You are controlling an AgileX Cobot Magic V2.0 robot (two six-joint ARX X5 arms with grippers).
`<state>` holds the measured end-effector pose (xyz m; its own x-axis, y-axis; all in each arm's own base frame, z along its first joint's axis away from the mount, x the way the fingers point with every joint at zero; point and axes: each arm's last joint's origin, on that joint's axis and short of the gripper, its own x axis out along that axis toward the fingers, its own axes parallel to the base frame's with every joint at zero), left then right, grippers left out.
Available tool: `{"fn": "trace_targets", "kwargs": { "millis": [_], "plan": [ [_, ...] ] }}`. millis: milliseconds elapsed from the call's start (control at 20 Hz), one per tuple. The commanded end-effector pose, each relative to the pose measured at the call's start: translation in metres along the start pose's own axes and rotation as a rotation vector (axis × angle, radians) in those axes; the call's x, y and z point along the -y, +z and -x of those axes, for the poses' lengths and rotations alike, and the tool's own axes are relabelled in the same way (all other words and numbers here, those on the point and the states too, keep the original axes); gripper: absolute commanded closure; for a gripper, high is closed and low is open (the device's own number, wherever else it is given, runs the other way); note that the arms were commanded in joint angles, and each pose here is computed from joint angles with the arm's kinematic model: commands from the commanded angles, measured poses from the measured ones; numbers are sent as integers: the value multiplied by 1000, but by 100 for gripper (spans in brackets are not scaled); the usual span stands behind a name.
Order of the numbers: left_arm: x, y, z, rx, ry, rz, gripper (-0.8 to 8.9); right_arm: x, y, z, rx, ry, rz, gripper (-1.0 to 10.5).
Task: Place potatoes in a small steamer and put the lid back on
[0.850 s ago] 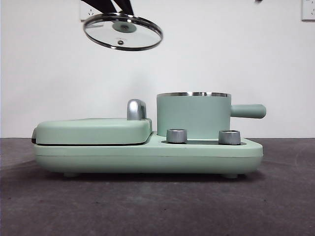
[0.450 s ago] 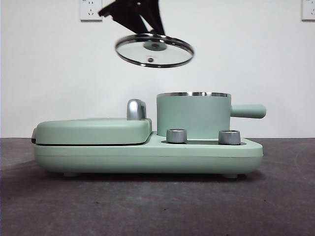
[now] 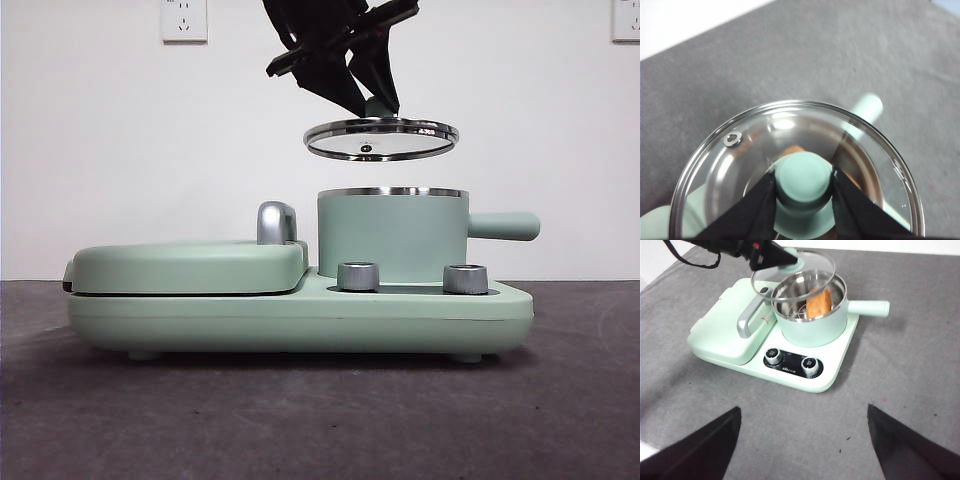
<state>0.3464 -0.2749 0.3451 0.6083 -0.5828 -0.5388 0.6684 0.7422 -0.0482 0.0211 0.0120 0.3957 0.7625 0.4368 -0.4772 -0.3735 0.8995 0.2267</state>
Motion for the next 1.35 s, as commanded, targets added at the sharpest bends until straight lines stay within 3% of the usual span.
{"fn": "trace_targets", "kwargs": {
  "millis": [50, 350, 650, 900, 1350],
  "plan": [
    [4, 5, -10, 32, -10, 38, 808, -1, 2, 1, 16, 14, -29, 545],
    [4, -7, -36, 4, -8, 62, 808, -2, 6, 0, 50, 22, -30, 545],
    [7, -3, -38, 50, -11, 60, 808, -2, 6, 0, 49, 21, -30, 545],
    [8, -5, -40, 45, 45, 59, 808, -2, 6, 0, 49, 21, -31, 545],
    [14, -11, -46, -1, 34, 53, 808, -2, 6, 0, 49, 20, -31, 545]
  ]
}}
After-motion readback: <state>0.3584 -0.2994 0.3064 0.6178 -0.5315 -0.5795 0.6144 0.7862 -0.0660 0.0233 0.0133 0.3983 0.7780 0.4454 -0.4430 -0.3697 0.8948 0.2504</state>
